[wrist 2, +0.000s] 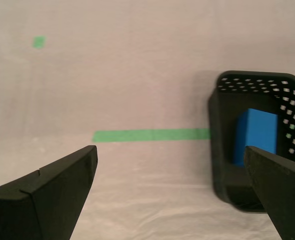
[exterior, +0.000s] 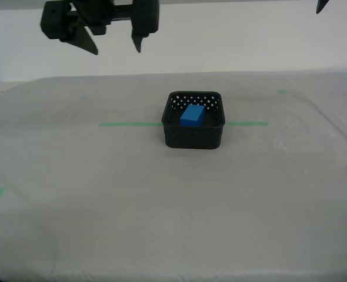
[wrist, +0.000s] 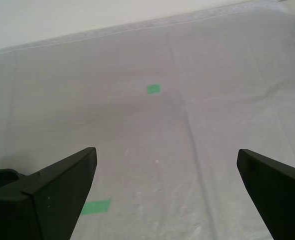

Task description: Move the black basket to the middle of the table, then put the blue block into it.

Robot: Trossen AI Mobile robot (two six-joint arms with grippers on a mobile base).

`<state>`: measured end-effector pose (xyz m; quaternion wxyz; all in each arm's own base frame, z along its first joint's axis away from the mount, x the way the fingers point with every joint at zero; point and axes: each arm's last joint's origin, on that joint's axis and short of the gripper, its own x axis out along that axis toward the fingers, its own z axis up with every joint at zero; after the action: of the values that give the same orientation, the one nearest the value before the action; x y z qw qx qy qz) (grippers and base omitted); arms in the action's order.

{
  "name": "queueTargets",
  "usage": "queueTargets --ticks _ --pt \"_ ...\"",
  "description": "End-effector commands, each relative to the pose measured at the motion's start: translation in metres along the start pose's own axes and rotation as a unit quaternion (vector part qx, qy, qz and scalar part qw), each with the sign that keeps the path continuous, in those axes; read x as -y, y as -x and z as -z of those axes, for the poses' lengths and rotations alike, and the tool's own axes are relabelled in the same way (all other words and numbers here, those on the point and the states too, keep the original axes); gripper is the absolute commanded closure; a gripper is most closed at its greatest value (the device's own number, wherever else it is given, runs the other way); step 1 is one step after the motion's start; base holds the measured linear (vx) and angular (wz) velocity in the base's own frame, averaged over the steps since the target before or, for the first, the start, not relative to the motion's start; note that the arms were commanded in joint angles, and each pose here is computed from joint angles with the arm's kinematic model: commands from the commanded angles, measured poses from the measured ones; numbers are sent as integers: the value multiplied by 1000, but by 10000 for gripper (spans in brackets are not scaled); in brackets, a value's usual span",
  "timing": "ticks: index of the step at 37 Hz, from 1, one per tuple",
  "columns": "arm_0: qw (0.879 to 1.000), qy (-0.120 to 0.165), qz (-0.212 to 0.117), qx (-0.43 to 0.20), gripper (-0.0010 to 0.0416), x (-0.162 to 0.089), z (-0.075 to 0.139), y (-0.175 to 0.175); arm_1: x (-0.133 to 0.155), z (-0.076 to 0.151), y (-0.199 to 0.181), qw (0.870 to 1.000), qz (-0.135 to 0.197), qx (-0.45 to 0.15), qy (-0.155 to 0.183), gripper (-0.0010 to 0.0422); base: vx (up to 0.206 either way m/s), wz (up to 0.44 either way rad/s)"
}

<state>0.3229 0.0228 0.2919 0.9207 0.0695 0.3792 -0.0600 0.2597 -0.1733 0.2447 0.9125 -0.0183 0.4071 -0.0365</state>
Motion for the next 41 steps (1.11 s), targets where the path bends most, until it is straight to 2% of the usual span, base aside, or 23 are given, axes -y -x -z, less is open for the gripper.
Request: queueTargets --ticks 1,15,24,37,41 --pt "1000 0 1 1 12 0 0 0 -15 2 7 1000 -9 7 8 11 0 0" --pt "1000 0 1 2 12 0 0 0 -59 -12 25 998 -36 40 12 11 0 0" --pt "1000 0 1 2 12 0 0 0 -90 -21 18 999 -33 32 14 11 0 0" --pt "1000 0 1 2 12 0 0 0 -130 -33 16 997 -48 54 20 12 0 0" --pt "1000 0 1 2 12 0 0 0 -143 -39 16 996 -41 74 20 11 0 0"
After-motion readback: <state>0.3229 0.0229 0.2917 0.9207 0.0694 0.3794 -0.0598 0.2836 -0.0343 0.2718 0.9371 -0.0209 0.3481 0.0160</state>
